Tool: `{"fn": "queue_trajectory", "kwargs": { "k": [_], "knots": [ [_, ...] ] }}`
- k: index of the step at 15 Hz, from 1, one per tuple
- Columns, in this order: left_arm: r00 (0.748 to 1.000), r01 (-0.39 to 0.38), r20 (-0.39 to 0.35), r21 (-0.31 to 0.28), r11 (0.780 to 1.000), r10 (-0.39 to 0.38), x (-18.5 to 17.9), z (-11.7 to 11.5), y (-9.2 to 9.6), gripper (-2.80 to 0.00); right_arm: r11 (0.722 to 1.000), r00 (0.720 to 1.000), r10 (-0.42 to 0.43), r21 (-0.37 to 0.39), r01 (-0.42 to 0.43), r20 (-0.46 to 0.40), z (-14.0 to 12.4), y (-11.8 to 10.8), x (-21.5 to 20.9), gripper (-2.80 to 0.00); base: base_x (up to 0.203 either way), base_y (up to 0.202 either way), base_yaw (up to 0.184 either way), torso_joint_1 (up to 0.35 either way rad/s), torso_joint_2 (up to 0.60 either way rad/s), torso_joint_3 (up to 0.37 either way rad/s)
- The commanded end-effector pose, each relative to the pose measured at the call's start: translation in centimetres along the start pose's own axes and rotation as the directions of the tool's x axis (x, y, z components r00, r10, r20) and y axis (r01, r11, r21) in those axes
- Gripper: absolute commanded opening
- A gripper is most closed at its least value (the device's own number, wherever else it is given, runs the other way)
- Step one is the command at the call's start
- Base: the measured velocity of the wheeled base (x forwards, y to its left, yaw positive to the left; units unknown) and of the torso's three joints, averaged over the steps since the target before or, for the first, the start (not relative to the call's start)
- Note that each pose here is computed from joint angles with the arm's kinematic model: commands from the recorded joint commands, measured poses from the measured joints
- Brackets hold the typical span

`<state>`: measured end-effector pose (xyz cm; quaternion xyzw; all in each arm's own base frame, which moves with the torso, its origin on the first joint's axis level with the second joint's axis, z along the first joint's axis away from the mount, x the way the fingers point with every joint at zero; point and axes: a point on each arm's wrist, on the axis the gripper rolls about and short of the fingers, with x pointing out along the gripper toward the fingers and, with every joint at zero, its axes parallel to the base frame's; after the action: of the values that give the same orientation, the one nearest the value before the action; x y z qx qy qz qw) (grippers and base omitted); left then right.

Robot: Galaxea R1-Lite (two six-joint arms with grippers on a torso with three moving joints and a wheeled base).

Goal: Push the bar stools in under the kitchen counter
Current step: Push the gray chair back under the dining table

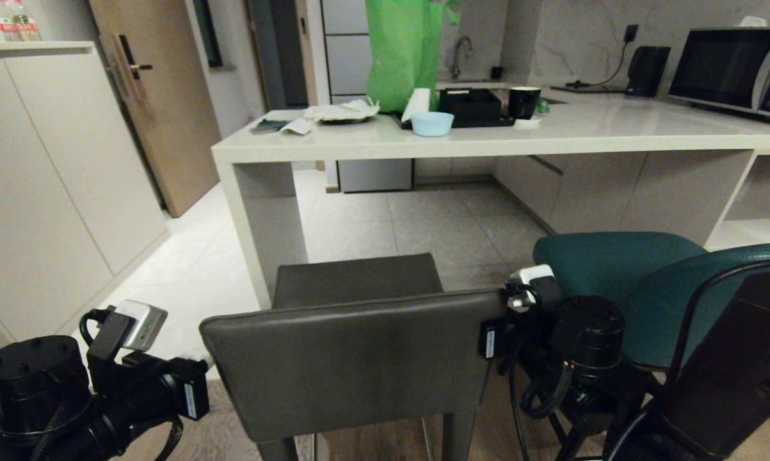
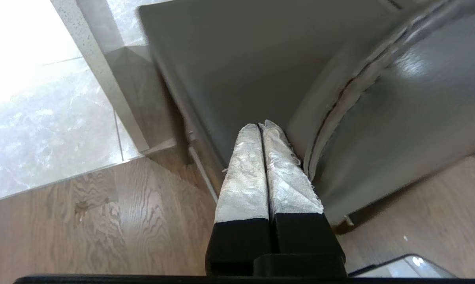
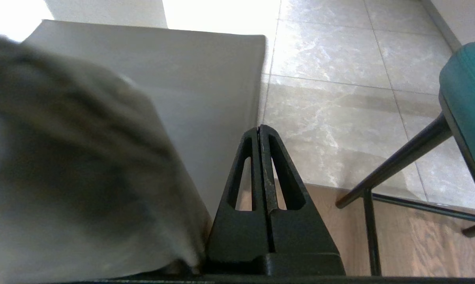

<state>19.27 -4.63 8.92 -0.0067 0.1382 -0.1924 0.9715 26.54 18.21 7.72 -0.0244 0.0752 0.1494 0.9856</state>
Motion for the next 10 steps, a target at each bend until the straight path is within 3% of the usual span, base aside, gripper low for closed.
{"fn": "queue_trajectory", "kwargs": {
  "k": [1,4,7,10],
  "knots": [
    [1.000,0.002,-0.009,-0.002,1.000,-0.002,0.4,-0.1,0.1,-2.80,1.000,1.000,-0.013,0.008,0.013,0.017,0.6,-0.3,0.9,-2.80,0.000,0.000,0.000,0.000,0.00,0.000],
    [1.000,0.014,-0.010,0.002,1.000,-0.014,1.0,-0.1,-0.1,-2.80,0.999,0.998,-0.025,0.023,0.024,0.056,1.6,-0.4,1.8,-2.80,0.000,0.000,0.000,0.000,0.00,0.000],
    [1.000,0.011,-0.015,0.004,1.000,-0.011,1.5,-0.2,0.0,-2.80,0.999,0.998,-0.043,0.020,0.043,0.037,1.3,-1.0,2.0,-2.80,0.000,0.000,0.000,0.000,0.00,0.000],
    [0.999,-0.014,0.037,0.011,1.000,0.013,2.6,1.0,0.2,-2.80,0.998,0.998,-0.057,0.016,0.056,0.014,0.8,-1.7,1.6,-2.80,0.000,0.000,0.000,0.000,0.00,0.000]
  ]
}}
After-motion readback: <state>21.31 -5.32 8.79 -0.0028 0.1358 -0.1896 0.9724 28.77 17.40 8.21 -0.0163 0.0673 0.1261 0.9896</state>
